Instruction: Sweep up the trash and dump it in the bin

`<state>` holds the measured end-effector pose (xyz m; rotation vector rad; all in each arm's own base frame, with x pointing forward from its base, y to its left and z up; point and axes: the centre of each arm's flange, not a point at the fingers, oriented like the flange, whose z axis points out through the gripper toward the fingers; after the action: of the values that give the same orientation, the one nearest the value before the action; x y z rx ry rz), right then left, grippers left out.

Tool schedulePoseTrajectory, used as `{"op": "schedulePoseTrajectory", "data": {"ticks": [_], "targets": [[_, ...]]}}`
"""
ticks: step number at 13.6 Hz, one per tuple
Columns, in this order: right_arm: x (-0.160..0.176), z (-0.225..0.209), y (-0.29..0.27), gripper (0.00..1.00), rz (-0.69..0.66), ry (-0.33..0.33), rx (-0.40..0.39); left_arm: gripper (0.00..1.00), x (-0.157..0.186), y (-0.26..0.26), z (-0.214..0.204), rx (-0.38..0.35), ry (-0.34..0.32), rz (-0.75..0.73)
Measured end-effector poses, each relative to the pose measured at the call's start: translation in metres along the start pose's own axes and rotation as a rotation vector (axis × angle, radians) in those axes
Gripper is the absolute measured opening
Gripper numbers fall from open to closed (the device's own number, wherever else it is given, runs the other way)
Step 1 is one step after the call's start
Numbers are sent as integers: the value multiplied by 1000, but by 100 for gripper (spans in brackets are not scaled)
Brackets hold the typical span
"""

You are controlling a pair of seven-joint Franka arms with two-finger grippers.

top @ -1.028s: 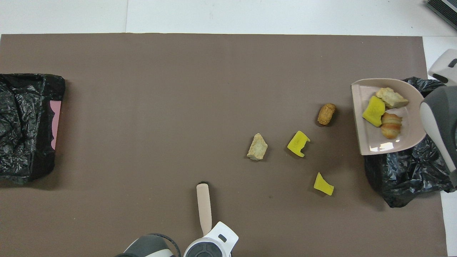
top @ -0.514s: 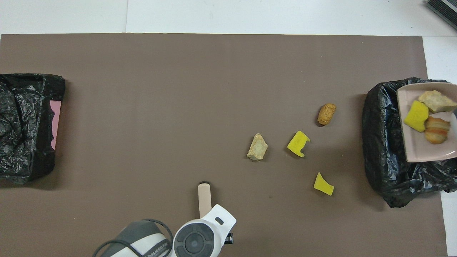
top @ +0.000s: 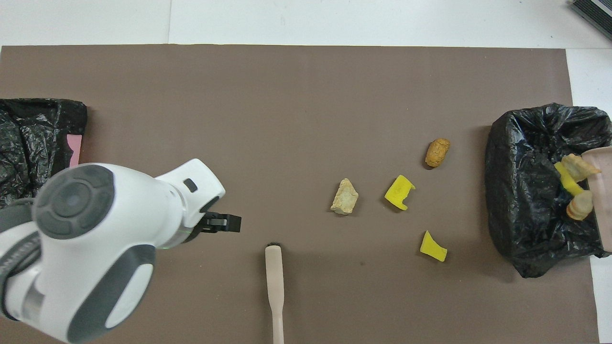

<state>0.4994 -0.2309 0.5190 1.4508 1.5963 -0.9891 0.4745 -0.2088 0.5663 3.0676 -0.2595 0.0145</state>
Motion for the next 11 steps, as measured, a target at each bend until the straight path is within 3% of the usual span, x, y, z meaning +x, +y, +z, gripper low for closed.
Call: {"op": "schedulePoseTrajectory", "data": {"ticks": [3, 6, 8, 11], "targets": [[-17, -15, -3, 32, 18, -32, -25, 100, 21, -47, -54, 0, 54, 26], [-25, -30, -3, 32, 42, -19, -48, 100, 14, -91, -105, 39, 41, 108], [-15, -45, 4, 32, 87, 88, -61, 100, 9, -107, -130, 80, 38, 169], [7, -65, 12, 32, 154, 305, -61, 100, 18, -121, -139, 80, 13, 163]]}}
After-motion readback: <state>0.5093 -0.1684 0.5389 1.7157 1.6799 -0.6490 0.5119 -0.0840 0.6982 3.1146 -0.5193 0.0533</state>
